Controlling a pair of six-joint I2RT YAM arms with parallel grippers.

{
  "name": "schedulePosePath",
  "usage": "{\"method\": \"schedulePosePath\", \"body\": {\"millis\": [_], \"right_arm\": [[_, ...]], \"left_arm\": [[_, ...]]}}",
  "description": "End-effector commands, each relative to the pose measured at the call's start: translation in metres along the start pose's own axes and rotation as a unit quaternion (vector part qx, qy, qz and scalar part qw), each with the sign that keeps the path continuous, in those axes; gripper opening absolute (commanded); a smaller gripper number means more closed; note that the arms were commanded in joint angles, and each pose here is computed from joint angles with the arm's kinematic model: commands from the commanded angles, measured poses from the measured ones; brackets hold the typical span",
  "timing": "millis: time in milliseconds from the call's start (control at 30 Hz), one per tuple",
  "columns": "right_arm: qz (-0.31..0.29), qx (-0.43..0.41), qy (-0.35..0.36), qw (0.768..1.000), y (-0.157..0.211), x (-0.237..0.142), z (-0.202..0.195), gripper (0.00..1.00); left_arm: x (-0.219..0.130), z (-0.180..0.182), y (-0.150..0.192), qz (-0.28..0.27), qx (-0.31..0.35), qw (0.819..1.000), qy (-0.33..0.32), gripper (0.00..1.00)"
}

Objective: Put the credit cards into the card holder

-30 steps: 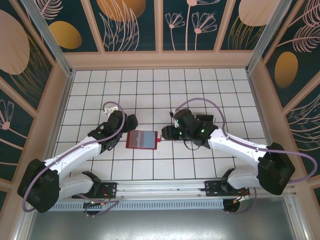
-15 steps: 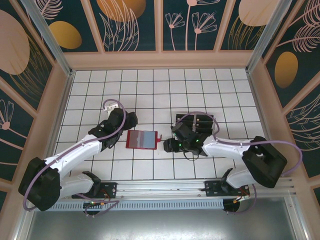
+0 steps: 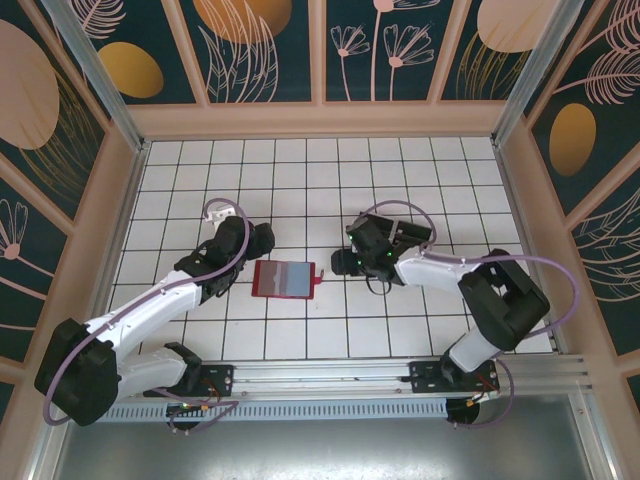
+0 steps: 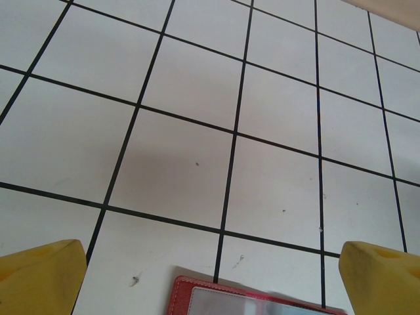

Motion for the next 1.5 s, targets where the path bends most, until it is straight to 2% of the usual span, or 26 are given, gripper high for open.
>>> {"method": "schedulePosePath", "body": {"millis": [0,133,233,367,467,600,867,967,1133,1467], "right_arm": [[-0.023,-0.016,0.012,1.000,-0.024,0.011,0.000,0.55],[-0.025,-0.025,0.008,0.999,-0.039,0.016,0.005,0.55],[-0.021,-0.033,-0.021,0.999,-0.046,0.007,0.016,0.55],[-0.022,-0.032,-0.093,0.995,-0.051,-0.026,0.038,0.55],[-0.043,-0.034,-0.105,0.993,-0.058,-0.054,0.044,0.55],[-0.062,-0.059,-0.041,0.995,-0.066,-0.068,0.038,0.54],[-0.050,-0.134,0.083,0.986,-0.071,-0.062,0.024,0.43],[-0.036,-0.152,0.112,0.981,-0.070,-0.057,0.021,0.40],[-0.020,-0.172,0.164,0.971,-0.070,-0.045,0.015,0.40],[-0.012,-0.189,0.211,0.959,-0.066,-0.029,0.007,0.40]], "left_arm": [[-0.002,0.002,0.003,0.001,0.007,1.000,-0.004,0.99],[0.000,0.002,0.005,0.001,0.006,1.000,-0.002,0.98],[0.002,0.002,0.007,0.004,0.009,1.000,-0.002,0.98],[0.005,0.001,0.007,0.007,0.012,1.000,-0.003,0.99],[0.006,0.000,0.007,0.008,0.014,1.000,-0.002,0.98],[0.007,0.000,0.007,0.007,0.017,1.000,-0.002,0.98],[0.003,0.003,0.007,0.003,0.026,1.000,-0.011,0.98],[0.002,0.004,0.006,0.001,0.027,1.000,-0.014,0.99],[0.002,0.004,0.007,0.002,0.027,1.000,-0.015,0.99],[0.003,0.003,0.005,0.002,0.026,1.000,-0.015,0.98]]}}
Point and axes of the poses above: each hand's point on the last joint's axis, 136 mm out from that joint toward the fingers, its own x axis out along the fingers, its own z axis along the line the jaws close on, y = z × x, the point moved 10 cm from there along -x, back along the fingers, and after that the axes turned 13 degrees about x, right-handed, at the moved point
